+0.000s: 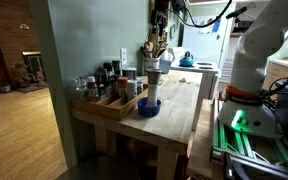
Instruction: Pick up the wooden spatula from the utensil holder and put it on the table
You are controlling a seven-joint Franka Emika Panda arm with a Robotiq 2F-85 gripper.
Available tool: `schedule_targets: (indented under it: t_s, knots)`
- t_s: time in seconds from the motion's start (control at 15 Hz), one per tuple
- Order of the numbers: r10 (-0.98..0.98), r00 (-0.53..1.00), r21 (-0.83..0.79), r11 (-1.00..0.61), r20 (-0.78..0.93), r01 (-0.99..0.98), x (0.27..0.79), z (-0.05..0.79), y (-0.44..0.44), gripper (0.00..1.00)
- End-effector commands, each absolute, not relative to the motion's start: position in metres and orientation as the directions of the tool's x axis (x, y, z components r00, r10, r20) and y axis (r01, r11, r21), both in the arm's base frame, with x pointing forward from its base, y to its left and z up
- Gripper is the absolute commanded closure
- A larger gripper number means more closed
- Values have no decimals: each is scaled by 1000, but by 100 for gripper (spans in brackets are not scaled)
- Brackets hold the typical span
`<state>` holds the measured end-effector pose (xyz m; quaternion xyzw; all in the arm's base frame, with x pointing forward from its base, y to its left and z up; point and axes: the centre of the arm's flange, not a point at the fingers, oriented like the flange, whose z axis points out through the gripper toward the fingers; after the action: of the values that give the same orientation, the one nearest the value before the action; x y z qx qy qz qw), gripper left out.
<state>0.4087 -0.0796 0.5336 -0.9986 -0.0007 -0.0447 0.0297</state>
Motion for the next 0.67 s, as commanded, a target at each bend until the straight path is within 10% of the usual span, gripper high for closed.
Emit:
schedule_targets:
  t_s: [0.0,0.6]
  knots:
    - [-94,991,-74,-993,91,-87,427,539,-109,0]
    - [-522,851,-184,-843,60,-505,466,555,-297,0]
